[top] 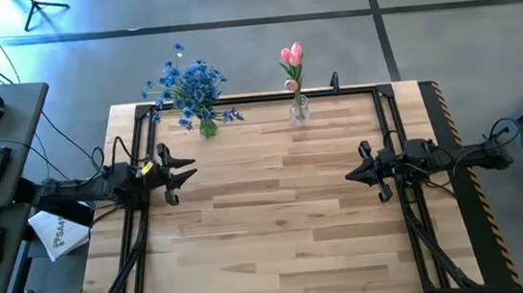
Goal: Sort flowers into vase by color
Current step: Return to Home Position
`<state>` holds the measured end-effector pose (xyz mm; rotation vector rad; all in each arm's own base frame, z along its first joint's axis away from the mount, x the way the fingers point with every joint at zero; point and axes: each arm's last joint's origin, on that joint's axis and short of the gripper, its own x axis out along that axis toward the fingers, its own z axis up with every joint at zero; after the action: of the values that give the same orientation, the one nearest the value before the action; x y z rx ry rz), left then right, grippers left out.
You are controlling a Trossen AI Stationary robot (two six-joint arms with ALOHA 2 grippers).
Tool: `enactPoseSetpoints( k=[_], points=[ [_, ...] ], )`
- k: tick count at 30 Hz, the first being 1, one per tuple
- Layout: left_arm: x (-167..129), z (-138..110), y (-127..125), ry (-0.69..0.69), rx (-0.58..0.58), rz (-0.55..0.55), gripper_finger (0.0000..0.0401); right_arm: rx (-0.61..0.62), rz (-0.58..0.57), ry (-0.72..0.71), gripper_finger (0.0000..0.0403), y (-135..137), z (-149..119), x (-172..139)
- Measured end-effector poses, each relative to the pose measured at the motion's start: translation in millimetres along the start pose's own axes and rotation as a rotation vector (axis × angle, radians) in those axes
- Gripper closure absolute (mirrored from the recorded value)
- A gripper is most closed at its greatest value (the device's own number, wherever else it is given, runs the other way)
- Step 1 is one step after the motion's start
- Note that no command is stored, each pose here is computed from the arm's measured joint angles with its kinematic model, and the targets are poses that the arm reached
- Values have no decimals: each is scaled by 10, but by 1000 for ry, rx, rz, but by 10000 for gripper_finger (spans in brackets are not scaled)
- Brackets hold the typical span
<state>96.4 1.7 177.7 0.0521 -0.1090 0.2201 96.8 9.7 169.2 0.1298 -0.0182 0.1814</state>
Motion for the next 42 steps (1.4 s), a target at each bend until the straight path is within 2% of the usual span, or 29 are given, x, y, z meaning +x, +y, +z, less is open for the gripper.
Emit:
enactPoseSetpoints(
  k=[8, 15, 21, 27, 42],
  points=[
    [27, -21, 155, 11, -1, 39, 316, 0, -8, -1, 402, -3, 0, 0],
    [27, -73, 203, 67, 26, 78, 323, 1, -218, -33, 402, -63, 10, -6],
    [25, -107, 202, 101, 11, 79, 323, -8, -203, -29, 402, -59, 8, -5],
    [25, -107, 202, 98, -82, 84, 323, -8, -200, -29, 402, -58, 8, -5],
    [25, -106, 202, 97, -86, 85, 323, -8, -200, -29, 402, -58, 7, -5]
  ],
)
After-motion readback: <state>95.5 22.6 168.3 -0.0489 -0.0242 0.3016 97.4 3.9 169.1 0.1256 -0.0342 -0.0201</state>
